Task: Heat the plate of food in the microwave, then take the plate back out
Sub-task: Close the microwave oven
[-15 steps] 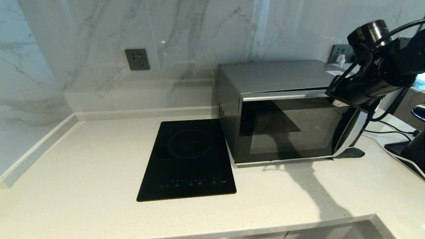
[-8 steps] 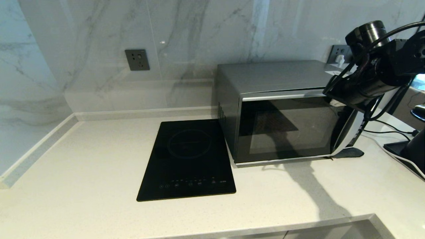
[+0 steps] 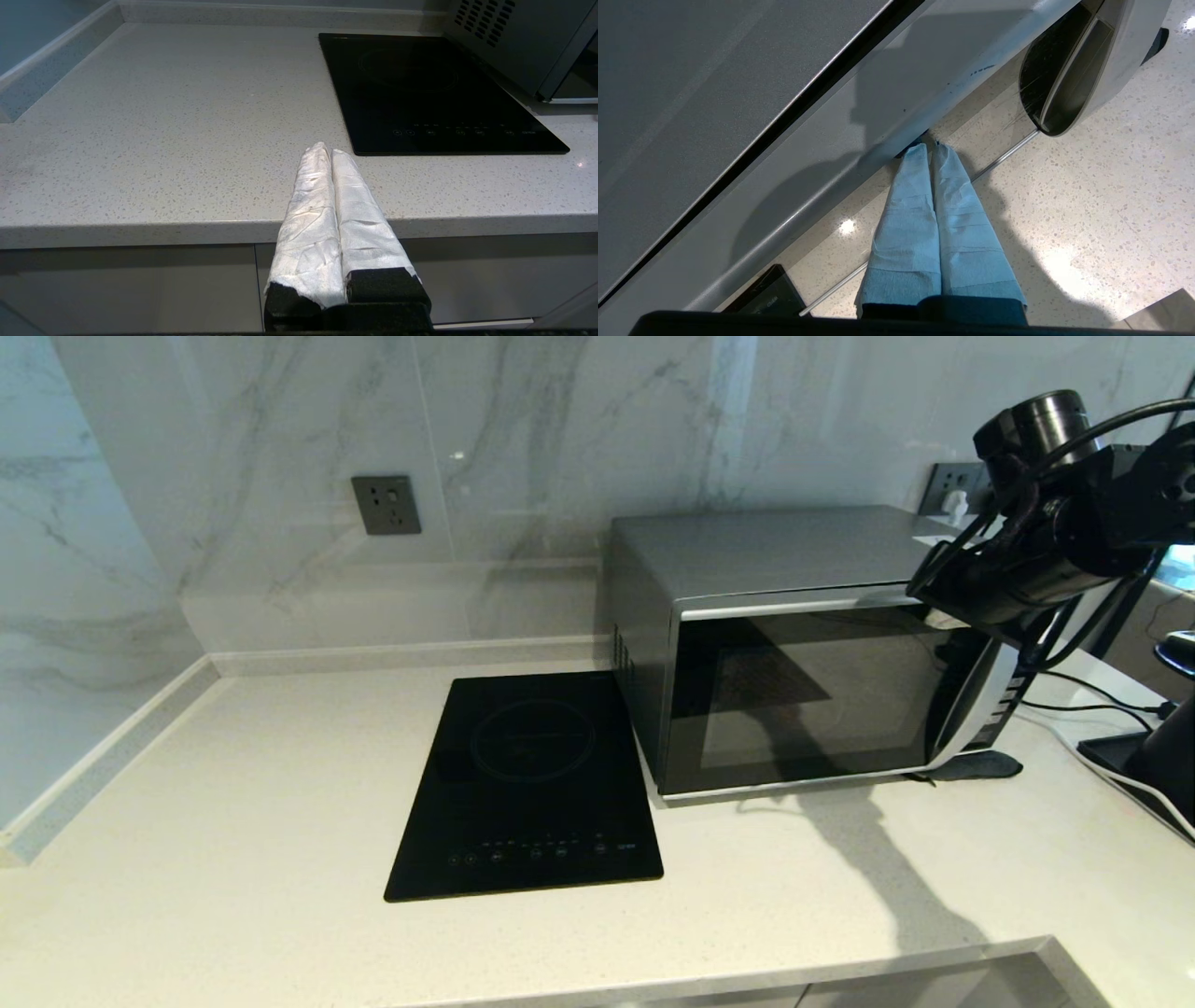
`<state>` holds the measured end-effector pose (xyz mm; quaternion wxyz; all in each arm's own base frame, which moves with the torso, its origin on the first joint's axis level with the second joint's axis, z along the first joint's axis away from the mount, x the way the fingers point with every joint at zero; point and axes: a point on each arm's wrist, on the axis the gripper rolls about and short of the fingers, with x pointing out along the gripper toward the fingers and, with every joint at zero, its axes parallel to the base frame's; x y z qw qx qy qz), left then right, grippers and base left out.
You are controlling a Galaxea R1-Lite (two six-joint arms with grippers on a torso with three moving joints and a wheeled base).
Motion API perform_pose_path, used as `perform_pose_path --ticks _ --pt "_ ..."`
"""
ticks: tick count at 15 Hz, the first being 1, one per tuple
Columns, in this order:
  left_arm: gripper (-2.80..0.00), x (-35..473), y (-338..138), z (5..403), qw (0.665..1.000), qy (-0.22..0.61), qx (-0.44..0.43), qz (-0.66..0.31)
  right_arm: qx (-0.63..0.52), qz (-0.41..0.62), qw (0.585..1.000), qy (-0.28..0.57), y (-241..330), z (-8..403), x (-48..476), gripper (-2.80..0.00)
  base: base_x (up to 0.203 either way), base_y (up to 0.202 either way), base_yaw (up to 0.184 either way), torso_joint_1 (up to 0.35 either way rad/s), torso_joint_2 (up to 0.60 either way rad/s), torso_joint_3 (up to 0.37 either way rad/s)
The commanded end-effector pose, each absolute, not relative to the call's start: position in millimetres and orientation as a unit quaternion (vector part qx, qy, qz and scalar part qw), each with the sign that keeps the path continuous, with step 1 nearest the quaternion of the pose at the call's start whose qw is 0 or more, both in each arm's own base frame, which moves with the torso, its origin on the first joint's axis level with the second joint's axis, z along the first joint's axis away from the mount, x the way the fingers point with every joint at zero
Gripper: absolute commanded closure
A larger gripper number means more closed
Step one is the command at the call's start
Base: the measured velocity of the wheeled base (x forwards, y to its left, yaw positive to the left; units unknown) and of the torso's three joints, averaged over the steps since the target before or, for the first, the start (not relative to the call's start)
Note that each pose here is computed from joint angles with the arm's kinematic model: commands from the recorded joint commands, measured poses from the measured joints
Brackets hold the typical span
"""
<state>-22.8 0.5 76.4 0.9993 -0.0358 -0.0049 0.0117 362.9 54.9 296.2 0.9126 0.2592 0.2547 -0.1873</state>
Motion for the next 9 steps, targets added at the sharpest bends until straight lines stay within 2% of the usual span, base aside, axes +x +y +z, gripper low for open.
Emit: perform_pose_path --ticks 1,9 --pt "0.00 -22.7 0.5 76.5 0.999 -0.004 -0.036 0.012 0.263 -0.189 0.912 0.253 54.4 297.2 362.0 0.00 0.000 0.000 0.000 0.000 0.00 0.000" --pt "0.00 -22.7 0.5 76.5 0.999 -0.004 -0.036 0.012 0.278 -0.162 0.909 0.264 54.6 297.8 361.5 0.00 0.000 0.000 0.000 0.000 0.00 0.000"
